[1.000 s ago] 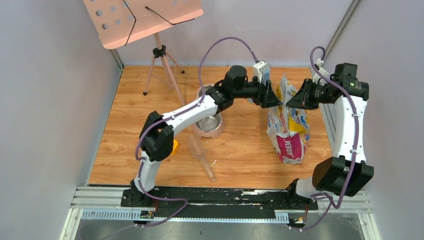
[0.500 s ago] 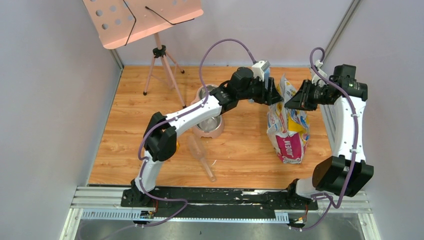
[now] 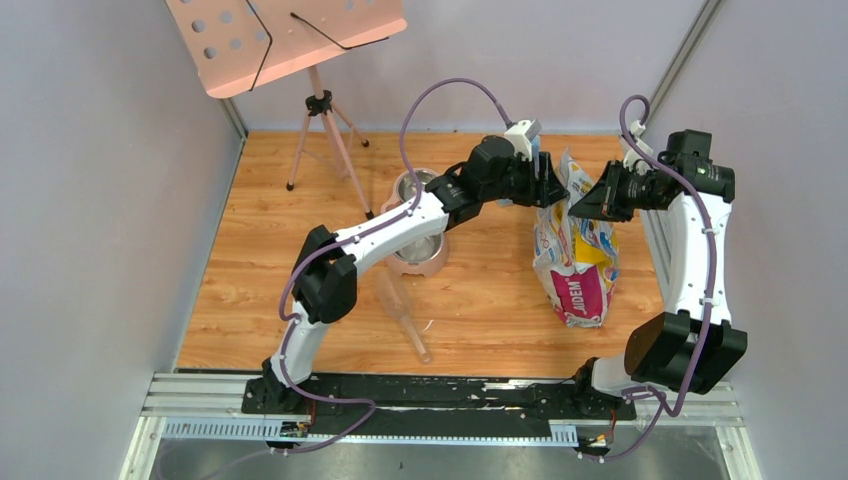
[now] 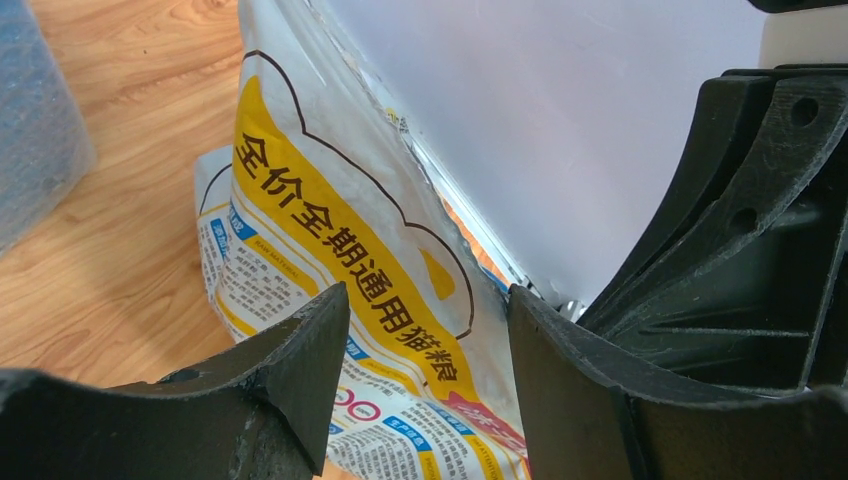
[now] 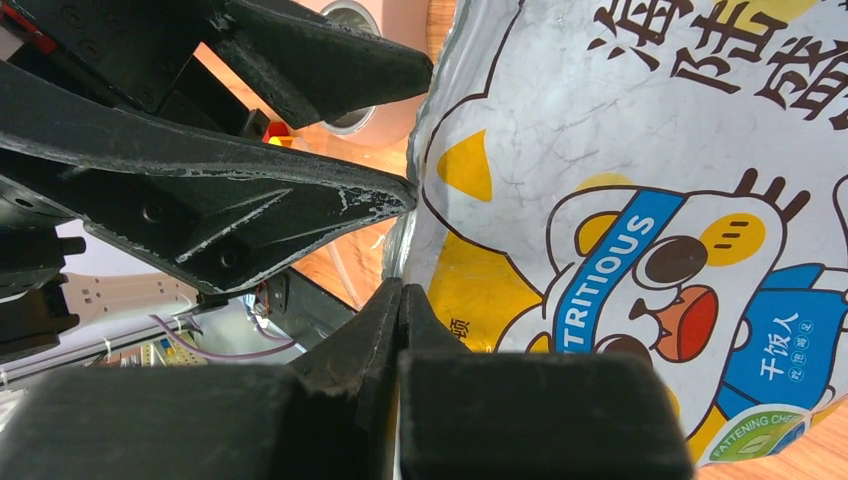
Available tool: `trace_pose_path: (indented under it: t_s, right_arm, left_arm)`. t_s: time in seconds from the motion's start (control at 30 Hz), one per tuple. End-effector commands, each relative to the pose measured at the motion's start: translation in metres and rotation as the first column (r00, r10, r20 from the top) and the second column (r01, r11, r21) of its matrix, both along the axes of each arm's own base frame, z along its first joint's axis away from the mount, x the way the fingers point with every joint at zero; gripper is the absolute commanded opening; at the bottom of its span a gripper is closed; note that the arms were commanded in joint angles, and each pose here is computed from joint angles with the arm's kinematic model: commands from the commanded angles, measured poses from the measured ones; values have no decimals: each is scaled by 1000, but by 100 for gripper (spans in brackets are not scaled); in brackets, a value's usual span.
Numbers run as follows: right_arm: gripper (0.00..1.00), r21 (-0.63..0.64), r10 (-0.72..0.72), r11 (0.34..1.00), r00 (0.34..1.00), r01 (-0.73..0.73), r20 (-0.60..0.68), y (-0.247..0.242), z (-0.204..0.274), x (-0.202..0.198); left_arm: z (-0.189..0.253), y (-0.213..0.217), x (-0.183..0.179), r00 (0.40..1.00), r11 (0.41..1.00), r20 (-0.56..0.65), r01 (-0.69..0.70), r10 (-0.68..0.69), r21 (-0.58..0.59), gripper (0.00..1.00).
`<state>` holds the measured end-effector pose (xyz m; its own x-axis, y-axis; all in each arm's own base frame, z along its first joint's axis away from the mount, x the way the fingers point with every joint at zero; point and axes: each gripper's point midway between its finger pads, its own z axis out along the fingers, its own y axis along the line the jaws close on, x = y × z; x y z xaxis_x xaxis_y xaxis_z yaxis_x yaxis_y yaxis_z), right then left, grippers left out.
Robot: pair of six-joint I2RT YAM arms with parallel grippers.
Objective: Serve the pet food
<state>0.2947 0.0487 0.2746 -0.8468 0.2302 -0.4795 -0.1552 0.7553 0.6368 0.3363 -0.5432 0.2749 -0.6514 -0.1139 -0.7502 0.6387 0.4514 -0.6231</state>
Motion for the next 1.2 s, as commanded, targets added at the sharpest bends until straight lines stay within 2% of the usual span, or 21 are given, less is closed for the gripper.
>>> trace_pose_path:
  t_s: [0.0, 0.2, 0.47, 0.83, 1.17]
  right_arm:
    - [0, -9, -2, 1000, 999, 2, 32, 0, 6, 1]
    - [0, -107, -96, 989, 995, 98, 17, -20, -3, 9]
    - [0, -117, -142, 983, 990, 141, 0, -25, -4, 14]
    - [0, -152, -113, 981, 991, 122, 65, -18, 11, 15]
    - [0, -229, -120, 965, 992, 126, 41, -21, -5, 29]
  left_arm:
    - [2, -9, -6, 1000, 1000, 1, 8, -8, -11, 66]
    - [-12, -1, -12, 999, 999, -30, 14, -13, 39, 53]
    - [-24, 7, -13, 999, 995, -31, 13, -10, 99, 37]
    - [-47, 10, -17, 999, 988, -36, 41, -36, 147, 35]
    - [-48, -12, -27, 991, 987, -19, 132, -131, 89, 36]
